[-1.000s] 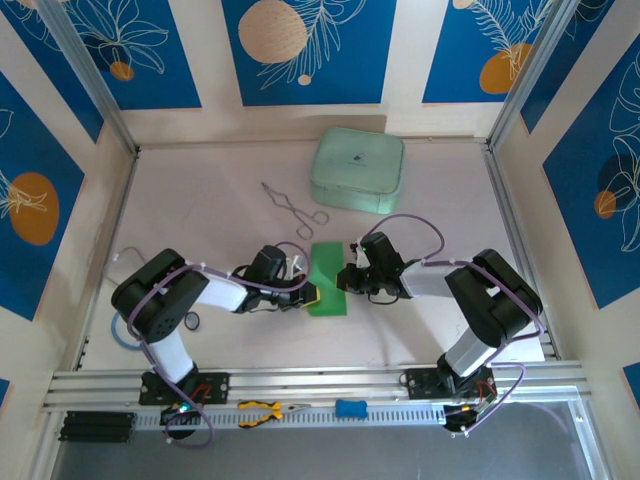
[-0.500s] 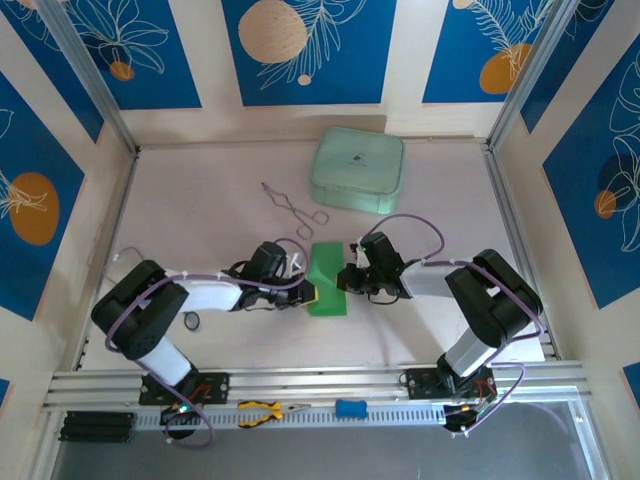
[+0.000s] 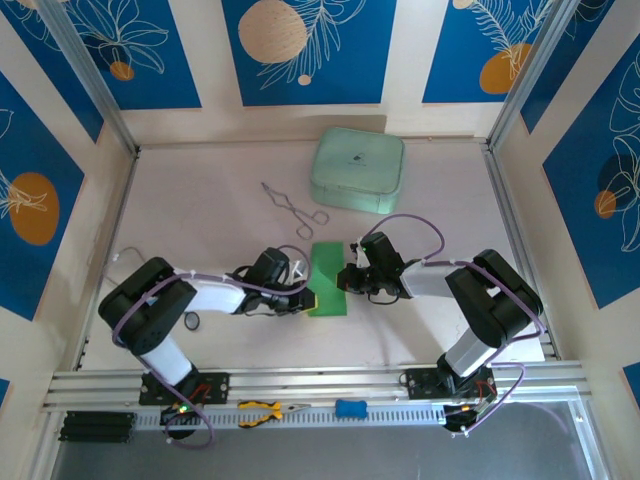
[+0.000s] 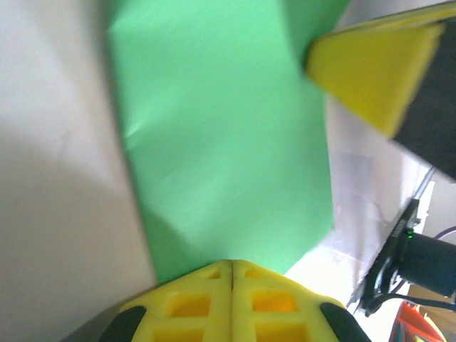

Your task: Fold a paper plane with a square sheet of paper (pick it up from the middle)

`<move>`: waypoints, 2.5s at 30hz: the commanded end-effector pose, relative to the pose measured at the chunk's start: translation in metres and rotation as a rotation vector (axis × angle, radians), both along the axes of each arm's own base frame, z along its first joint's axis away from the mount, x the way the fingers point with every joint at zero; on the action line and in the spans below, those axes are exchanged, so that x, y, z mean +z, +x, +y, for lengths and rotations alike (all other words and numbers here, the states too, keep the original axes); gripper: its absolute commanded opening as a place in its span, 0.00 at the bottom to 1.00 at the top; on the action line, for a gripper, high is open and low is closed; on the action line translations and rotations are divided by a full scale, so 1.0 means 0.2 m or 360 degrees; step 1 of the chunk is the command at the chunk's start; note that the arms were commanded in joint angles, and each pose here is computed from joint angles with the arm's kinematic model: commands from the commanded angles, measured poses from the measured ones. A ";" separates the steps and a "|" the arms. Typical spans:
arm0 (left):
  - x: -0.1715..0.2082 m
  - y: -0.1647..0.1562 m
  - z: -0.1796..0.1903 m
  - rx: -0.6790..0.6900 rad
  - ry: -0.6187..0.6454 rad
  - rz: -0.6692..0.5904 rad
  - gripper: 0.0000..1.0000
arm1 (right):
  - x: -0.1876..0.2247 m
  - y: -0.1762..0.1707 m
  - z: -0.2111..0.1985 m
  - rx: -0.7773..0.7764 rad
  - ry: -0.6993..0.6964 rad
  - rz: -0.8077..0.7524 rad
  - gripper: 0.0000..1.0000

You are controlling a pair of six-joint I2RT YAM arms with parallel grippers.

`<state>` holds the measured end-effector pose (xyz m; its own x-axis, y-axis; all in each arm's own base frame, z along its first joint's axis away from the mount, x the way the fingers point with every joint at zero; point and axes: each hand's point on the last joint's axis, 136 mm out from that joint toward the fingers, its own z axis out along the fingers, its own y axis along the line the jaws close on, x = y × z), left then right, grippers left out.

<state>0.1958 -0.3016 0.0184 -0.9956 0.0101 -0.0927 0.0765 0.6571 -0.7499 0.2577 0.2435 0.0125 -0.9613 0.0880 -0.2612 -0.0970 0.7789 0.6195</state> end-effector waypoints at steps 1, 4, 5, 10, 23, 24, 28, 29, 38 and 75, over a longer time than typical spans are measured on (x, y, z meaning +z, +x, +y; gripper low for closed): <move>-0.07 -0.03 0.03 0.0000 0.0040 0.0005 0.00 | -0.24 -0.19 -0.23 -0.0081 -0.0343 0.0260 0.00; -0.10 -0.05 0.06 -0.0003 0.0074 0.0012 0.00 | -0.24 -0.19 -0.23 -0.0085 -0.0345 0.0260 0.00; -0.11 -0.06 0.06 -0.0004 0.0079 0.0009 0.00 | -0.24 -0.19 -0.23 -0.0085 -0.0344 0.0260 0.00; 0.00 -0.03 0.02 -0.0012 -0.0007 -0.0039 0.00 | -0.25 -0.19 -0.23 -0.0081 -0.0347 0.0260 0.00; 0.07 -0.03 -0.05 -0.0088 -0.0125 -0.0046 0.00 | -0.25 -0.19 -0.22 -0.0072 -0.0342 0.0262 0.00; 0.05 -0.04 -0.05 -0.0089 -0.0133 -0.0024 0.00 | -0.25 -0.19 -0.23 -0.0073 -0.0344 0.0263 0.00; -0.04 -0.08 -0.01 -0.0072 -0.0078 0.0043 0.00 | -0.25 -0.19 -0.22 -0.0066 -0.0342 0.0262 0.00; -0.05 -0.09 0.00 -0.0072 -0.0070 0.0054 0.00 | -0.25 -0.19 -0.22 -0.0058 -0.0341 0.0261 0.00; -0.08 -0.19 0.09 -0.0066 -0.0025 0.0096 0.00 | -0.23 -0.17 -0.21 -0.0007 -0.0338 0.0223 0.00; 0.18 0.33 0.00 0.0036 -0.0112 -0.0263 0.00 | -0.14 -0.22 -0.04 0.0366 -0.0229 0.0113 0.00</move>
<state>0.2490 -0.2945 0.0455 -0.9778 -0.0322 -0.2071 0.1379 0.6455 -0.7512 0.2455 0.2564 0.0148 -0.9358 -0.1221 -0.3306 -0.3014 0.7635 0.5711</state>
